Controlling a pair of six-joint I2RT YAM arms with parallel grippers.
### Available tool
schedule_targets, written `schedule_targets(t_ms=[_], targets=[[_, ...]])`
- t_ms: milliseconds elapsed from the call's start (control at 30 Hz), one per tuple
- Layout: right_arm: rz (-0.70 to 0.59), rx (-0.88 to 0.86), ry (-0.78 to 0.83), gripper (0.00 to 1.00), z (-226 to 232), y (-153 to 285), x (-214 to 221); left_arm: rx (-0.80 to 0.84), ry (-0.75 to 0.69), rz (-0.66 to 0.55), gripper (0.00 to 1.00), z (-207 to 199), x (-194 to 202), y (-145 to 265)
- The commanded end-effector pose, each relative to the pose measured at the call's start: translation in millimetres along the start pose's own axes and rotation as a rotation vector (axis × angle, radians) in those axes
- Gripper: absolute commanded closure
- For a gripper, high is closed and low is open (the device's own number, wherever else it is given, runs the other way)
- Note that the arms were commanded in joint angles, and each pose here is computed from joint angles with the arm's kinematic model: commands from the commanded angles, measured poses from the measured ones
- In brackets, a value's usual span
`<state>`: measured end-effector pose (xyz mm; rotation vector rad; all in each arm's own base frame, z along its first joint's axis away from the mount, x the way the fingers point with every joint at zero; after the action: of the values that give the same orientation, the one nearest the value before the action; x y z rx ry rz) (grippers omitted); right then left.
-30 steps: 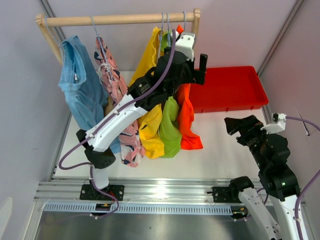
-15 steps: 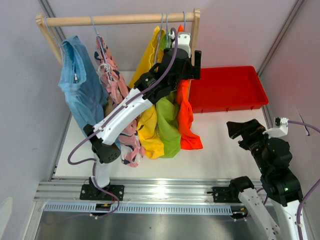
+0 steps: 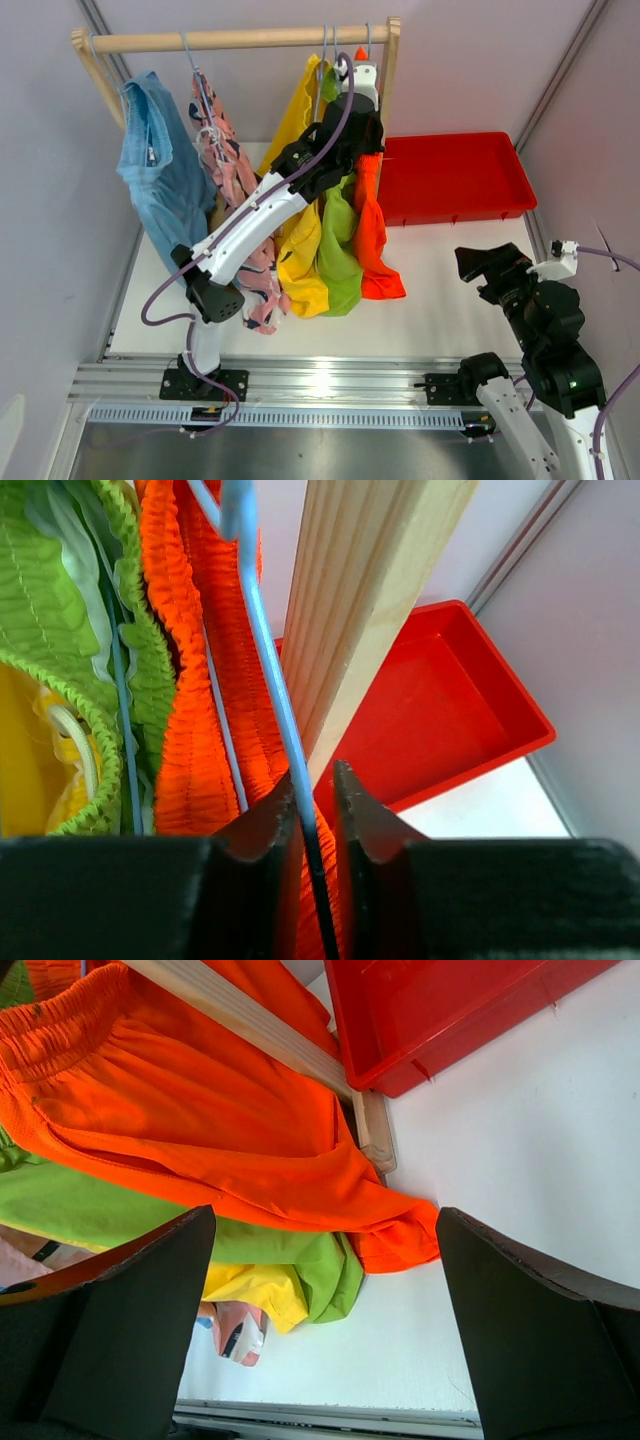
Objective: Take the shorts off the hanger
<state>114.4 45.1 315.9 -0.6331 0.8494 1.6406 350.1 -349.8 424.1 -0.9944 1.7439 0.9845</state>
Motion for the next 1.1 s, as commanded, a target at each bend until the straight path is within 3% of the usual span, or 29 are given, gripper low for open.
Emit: schedule_targets(t_ms=[0, 67, 100, 133, 400, 600, 833, 1000, 1067], targets=[[0.003, 0.007, -0.006, 0.00, -2.7, 0.3, 3.0, 0.018, 0.010, -0.098, 0.80, 3.2, -37.1, 19.7], [0.012, 0.008, -0.008, 0.01, -3.6, -1.2, 5.7, 0.013, 0.005, -0.104, 0.87, 6.4, -41.6, 23.6], [0.014, 0.007, -0.009, 0.00, -3.6, -2.1, 6.3, 0.010, 0.000, -0.105, 0.98, 8.3, -43.4, 25.0], [0.015, 0.004, -0.011, 0.00, -3.4, -2.0, 6.6, 0.007, -0.004, -0.107, 1.00, 10.7, -45.7, 26.5], [0.022, -0.004, -0.016, 0.01, -4.0, -5.4, 10.3, 0.058, -0.116, -0.120, 1.00, 17.0, -63.6, 47.7], [0.015, -0.028, -0.020, 0.01, -1.5, -6.0, 9.9, 0.043, -0.130, -0.284, 1.00, 33.3, -126.9, 114.6], [0.015, -0.040, -0.032, 0.00, 0.6, -7.5, 9.8, 0.021, -0.131, -0.370, 1.00, 49.1, -155.6, 158.5], [0.006, -0.075, -0.007, 0.01, 5.3, -2.7, 5.2, 0.050, -0.121, -0.309, 1.00, 58.6, -148.8, 184.1], [-0.002, -0.139, 0.025, 0.01, 14.3, 1.5, -0.7, 0.085, -0.153, -0.209, 1.00, 66.5, -125.6, 195.7]])
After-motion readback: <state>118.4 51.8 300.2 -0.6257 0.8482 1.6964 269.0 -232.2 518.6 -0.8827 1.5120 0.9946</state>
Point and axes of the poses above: each gripper's point midway between its finger pads, its own y axis back along the fingers, its own z axis along the line the jaws close on, x = y × z, the point moved 7 cm from there along y, back along the fingers, and after that the axes turned 5 degrees about y, right-handed, at the moved point
